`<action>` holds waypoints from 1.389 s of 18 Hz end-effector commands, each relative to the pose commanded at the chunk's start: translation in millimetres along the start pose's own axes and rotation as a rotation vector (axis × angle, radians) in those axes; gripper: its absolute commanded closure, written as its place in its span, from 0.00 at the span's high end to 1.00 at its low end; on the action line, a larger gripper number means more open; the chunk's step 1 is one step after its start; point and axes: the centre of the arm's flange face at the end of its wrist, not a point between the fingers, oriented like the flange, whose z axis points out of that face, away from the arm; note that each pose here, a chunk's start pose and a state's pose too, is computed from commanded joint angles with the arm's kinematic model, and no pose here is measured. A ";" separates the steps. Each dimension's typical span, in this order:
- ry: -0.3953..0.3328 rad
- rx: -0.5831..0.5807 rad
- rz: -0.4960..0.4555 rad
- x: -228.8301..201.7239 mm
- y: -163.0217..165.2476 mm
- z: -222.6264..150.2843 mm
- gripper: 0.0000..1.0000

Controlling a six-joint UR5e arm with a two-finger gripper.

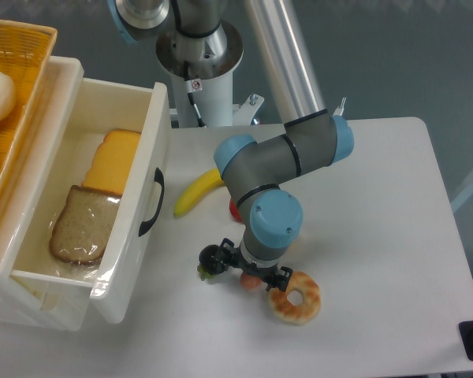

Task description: Pick up the egg

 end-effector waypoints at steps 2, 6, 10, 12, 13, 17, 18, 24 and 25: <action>0.000 -0.002 0.006 0.4 0.6 -0.2 1.00; 0.002 -0.004 0.023 -0.7 1.2 1.7 1.00; 0.002 -0.004 0.039 -9.2 7.6 1.6 1.00; 0.002 -0.004 0.049 -11.6 9.5 1.3 1.00; 0.003 -0.005 0.053 -11.8 9.5 2.3 1.00; 0.009 -0.010 0.049 -9.5 10.5 5.7 1.00; 0.014 -0.013 0.049 -8.1 12.1 8.9 1.00; -0.003 -0.035 0.052 -8.6 13.9 8.7 1.00; -0.007 -0.038 0.052 -8.7 14.3 7.7 1.00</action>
